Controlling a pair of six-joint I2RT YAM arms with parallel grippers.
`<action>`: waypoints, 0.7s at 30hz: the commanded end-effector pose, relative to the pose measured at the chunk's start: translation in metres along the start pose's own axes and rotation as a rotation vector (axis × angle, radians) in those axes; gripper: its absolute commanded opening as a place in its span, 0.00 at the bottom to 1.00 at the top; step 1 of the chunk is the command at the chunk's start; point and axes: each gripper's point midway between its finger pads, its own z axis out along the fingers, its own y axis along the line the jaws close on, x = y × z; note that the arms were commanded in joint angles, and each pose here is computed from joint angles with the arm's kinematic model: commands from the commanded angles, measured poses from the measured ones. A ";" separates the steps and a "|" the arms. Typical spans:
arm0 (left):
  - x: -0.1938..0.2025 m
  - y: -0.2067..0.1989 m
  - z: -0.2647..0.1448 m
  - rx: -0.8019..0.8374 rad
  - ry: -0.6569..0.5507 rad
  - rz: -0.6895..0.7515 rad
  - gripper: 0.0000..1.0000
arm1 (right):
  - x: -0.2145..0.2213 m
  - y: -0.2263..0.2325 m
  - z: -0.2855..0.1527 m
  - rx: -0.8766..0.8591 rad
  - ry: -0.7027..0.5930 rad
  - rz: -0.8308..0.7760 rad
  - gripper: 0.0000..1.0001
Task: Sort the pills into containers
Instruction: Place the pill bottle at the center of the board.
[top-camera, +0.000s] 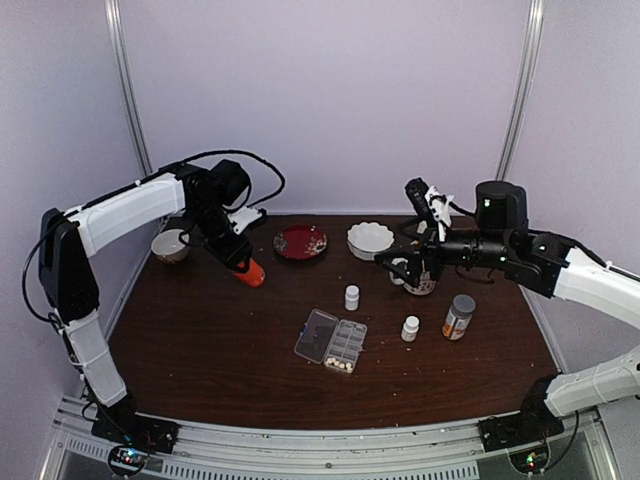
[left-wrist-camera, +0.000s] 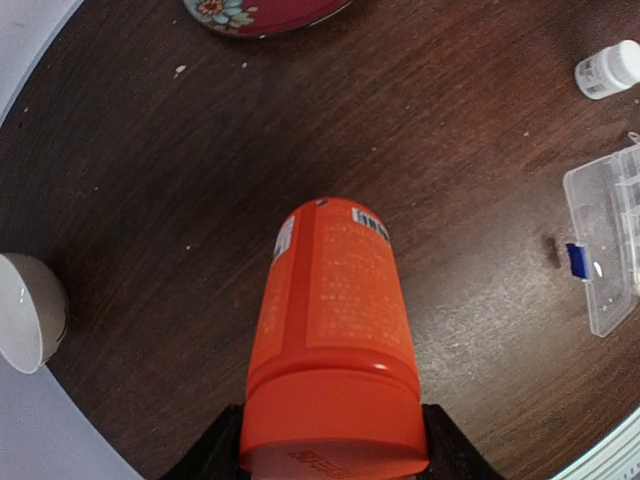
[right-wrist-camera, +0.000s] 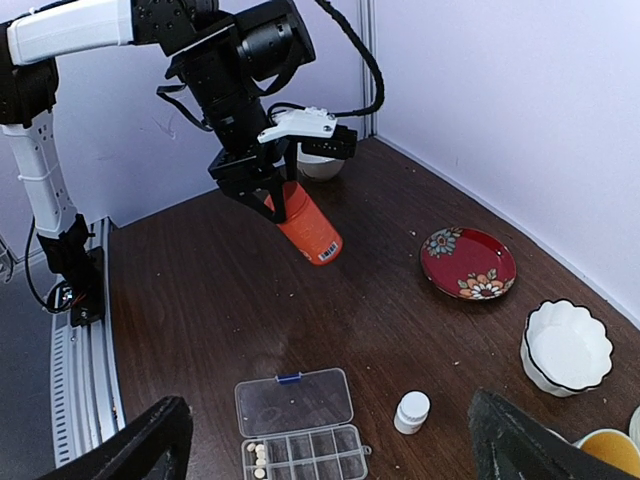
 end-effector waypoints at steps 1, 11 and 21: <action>0.015 0.026 -0.003 -0.130 0.166 -0.026 0.00 | 0.005 -0.004 -0.005 0.029 -0.012 0.024 1.00; 0.022 0.032 0.038 -0.015 0.358 0.007 0.00 | 0.032 -0.005 -0.009 0.049 0.017 0.067 1.00; 0.025 0.039 0.053 -0.048 0.406 -0.012 0.49 | 0.058 -0.008 -0.006 0.065 0.063 0.118 0.99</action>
